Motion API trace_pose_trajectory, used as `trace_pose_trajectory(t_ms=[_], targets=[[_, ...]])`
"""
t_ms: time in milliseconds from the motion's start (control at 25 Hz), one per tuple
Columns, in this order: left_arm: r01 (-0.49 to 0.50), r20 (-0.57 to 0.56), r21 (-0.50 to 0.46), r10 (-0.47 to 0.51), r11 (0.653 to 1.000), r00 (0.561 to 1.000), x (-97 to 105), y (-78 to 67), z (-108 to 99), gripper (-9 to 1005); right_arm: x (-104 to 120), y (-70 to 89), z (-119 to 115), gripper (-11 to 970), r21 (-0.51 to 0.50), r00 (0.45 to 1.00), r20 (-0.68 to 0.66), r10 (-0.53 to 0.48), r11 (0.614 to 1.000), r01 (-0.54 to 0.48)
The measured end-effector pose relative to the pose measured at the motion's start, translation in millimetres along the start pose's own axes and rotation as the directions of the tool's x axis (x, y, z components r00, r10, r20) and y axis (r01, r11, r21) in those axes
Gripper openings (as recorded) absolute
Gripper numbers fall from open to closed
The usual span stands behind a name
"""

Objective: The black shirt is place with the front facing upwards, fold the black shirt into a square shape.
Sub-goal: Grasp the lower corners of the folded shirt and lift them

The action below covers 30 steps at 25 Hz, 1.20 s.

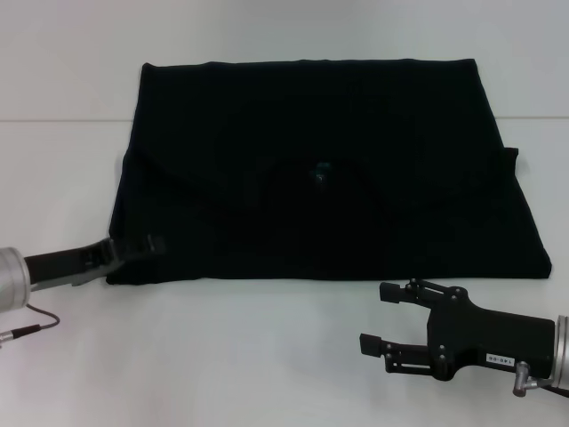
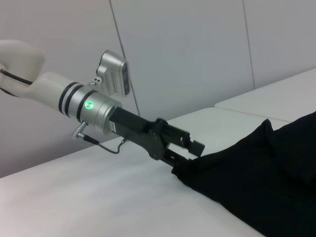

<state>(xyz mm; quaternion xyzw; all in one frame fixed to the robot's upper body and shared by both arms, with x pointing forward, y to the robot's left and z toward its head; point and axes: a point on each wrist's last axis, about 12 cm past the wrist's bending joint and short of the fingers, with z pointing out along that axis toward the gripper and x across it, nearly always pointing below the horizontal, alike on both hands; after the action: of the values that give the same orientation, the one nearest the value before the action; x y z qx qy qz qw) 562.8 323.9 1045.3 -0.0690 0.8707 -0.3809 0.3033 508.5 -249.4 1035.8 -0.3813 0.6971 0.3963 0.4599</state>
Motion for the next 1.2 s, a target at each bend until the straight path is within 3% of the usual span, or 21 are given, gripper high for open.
trace_pose_trajectory(t_ms=[160,400,600,720,1040,1200], targets=[[-0.031,-0.024,-0.029,0.03,0.999,0.999,-1.0,-0.7,4.5,760,-0.2,-0.1,-0.2,889,0.001,1.0,0.002,0.001,1.0,-0.001],[-0.03,-0.011,-0.033,0.029,0.999,1.0,-2.9,-0.2,4.0,537,-0.2,-0.5,-0.2,889,0.004,1.0,0.003,0.002,1.0,-0.002],[-0.033,-0.009,-0.046,0.033,0.998,0.999,-3.4,1.1,4.1,328,-1.3,-1.0,-0.1,889,0.007,1.0,0.009,0.002,1.0,-0.002],[-0.034,-0.008,-0.049,0.033,0.998,0.999,-3.4,1.3,4.2,98,-1.9,-1.2,0.0,888,0.008,1.0,0.014,0.008,1.0,-0.008],[-0.038,-0.006,-0.048,0.038,0.998,0.999,-3.6,1.5,4.0,44,-11.1,-13.8,-14.3,888,0.059,0.991,0.011,0.131,0.99,-0.131],[-0.04,-0.005,-0.041,0.039,0.998,0.999,-3.7,0.6,3.9,24,-32.1,-37.6,-49.4,888,0.186,0.95,-0.005,0.313,0.933,-0.307]])
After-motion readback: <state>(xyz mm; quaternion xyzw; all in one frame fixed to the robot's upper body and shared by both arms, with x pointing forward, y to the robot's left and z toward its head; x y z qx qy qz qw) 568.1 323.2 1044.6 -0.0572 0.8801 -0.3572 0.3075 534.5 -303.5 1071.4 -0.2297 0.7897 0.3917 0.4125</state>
